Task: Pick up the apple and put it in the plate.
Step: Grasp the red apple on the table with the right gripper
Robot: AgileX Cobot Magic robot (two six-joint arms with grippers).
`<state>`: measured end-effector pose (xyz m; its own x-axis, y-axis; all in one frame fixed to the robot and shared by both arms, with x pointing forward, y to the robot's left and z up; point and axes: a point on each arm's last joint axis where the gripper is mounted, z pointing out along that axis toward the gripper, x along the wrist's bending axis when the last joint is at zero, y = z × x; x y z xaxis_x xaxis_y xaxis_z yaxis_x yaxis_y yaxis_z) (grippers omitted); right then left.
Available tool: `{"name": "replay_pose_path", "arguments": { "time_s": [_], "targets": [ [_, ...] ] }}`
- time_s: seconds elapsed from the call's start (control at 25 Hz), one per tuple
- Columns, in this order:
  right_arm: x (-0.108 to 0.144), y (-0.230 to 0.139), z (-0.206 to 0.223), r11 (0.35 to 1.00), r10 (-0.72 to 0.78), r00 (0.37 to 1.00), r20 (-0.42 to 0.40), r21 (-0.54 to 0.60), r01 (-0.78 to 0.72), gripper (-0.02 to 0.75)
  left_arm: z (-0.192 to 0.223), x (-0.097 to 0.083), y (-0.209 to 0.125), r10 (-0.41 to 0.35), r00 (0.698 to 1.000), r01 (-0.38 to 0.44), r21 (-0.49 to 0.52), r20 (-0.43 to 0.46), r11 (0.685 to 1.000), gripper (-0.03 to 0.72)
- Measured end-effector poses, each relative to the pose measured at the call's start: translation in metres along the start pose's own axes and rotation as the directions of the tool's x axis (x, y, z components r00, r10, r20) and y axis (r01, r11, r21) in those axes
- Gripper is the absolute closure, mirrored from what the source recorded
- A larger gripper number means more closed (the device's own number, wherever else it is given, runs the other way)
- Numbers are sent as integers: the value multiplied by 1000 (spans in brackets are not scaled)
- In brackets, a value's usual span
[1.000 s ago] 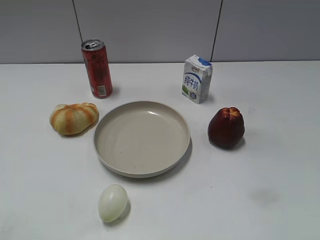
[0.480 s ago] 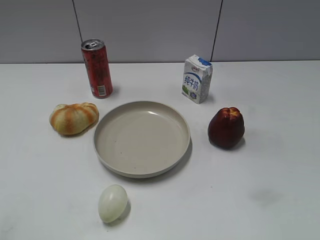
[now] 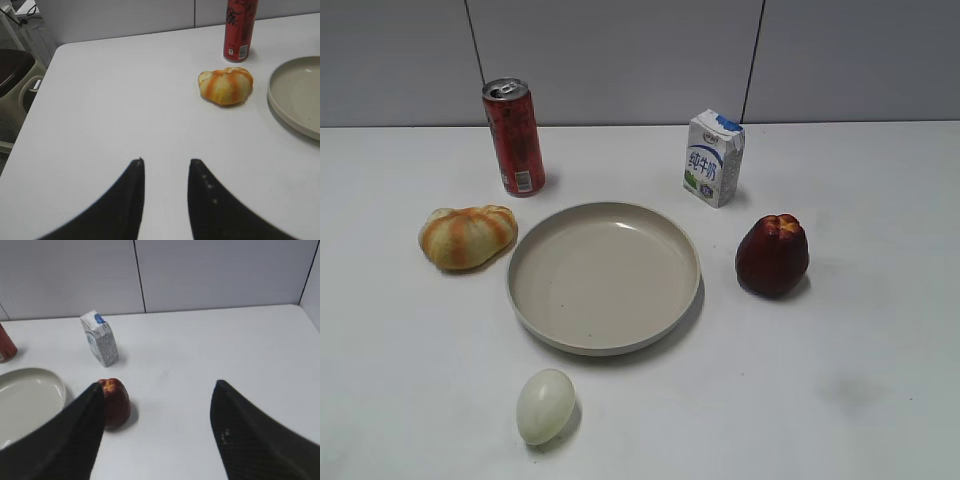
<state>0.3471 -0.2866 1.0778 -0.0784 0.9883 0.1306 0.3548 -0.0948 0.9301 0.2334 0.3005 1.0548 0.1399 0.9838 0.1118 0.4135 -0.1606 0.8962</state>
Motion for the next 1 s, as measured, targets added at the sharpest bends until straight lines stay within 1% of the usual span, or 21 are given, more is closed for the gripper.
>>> {"name": "replay_pose_path", "arguments": {
  "time_s": [0.12,0.2,0.24,0.32,0.4,0.48,0.56,0.64,0.68,0.76,0.88,1.0],
  "targets": [
    [2,12,40,989,-4,1000,-18,150,7,206,0,0,0,0,1000,0,0,0,1000,452],
    [7,18,70,963,-5,999,-52,269,19,206,0,0,0,0,1000,0,0,0,1000,452],
    [13,23,82,946,-10,997,-81,321,36,206,0,0,0,0,1000,0,0,0,1000,452],
    [28,29,113,895,-21,990,-140,440,81,206,0,0,0,0,1000,0,0,0,1000,452],
    [46,30,139,836,-45,978,-204,528,149,206,0,0,0,0,1000,0,0,0,1000,452],
    [64,29,165,779,-72,964,-254,589,214,206,0,0,0,0,1000,0,0,0,1000,452],
    [79,30,188,733,-109,952,-286,624,271,186,0,0,0,0,1000,0,0,0,1000,452],
    [90,26,210,688,-132,943,-307,656,310,118,0,0,0,0,1000,0,0,0,1000,452],
    [93,23,221,666,-135,941,-311,674,318,90,0,0,0,0,1000,0,0,0,1000,452],
    [97,14,243,622,-134,940,-314,711,327,65,0,0,0,0,1000,0,0,0,1000,452],
    [98,1,267,579,-156,938,-310,741,341,55,0,0,0,0,1000,0,0,0,1000,452],
    [94,-15,283,537,-181,942,-282,775,335,50,0,0,0,0,1000,0,0,0,1000,452]
  ]
}}
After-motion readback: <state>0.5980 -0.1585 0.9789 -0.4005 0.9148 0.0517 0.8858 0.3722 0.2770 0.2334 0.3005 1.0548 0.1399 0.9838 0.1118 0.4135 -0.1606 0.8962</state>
